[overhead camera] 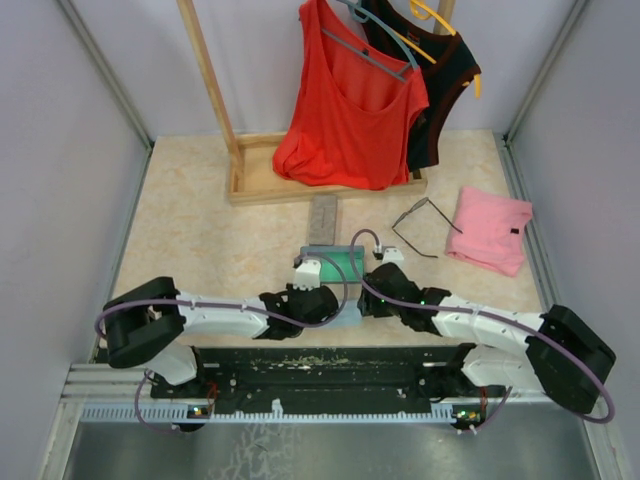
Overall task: Organize the sunglasses
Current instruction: Pick up the glasses cleaning cloth from the center of the board.
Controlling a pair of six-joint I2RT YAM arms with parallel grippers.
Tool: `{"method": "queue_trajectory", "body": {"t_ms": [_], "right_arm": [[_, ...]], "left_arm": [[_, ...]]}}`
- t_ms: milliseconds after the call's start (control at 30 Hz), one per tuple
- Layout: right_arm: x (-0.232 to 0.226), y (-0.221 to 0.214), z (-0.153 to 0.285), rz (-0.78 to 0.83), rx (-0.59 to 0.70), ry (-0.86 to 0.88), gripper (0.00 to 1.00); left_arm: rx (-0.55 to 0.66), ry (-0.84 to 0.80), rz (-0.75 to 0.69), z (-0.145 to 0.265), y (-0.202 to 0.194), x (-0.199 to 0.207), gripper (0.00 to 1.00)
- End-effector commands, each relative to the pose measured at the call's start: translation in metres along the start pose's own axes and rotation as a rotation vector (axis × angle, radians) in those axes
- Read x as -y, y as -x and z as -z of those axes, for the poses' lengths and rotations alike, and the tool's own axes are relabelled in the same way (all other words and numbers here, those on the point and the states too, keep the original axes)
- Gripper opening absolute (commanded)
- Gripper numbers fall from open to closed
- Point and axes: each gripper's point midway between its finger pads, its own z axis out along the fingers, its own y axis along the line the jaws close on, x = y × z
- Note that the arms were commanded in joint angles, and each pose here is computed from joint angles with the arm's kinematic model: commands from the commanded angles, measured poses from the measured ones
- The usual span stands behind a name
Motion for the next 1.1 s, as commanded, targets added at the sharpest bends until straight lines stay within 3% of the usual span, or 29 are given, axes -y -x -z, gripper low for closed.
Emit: {"method": "queue_trajectory", "body": {"t_ms": [0, 367, 1067], "right_arm": [[-0.022, 0.022, -0.006, -0.023, 0.030, 0.048, 0.43], [-0.024, 0.021, -0.017, -0.033, -0.021, 0.036, 0.43], [-0.012, 0.007, -0.025, 0.096, -0.185, -0.129, 0.37]], "left_arm": [[-0.232, 0.063, -0.089, 0.002, -0.070, -0.038, 0.00], [-0.234, 0.070, -0.085, 0.004, -0.074, -0.045, 0.00], [-0.218, 0.043, -0.083, 0.005, -0.069, -0.040, 0.00]]}}
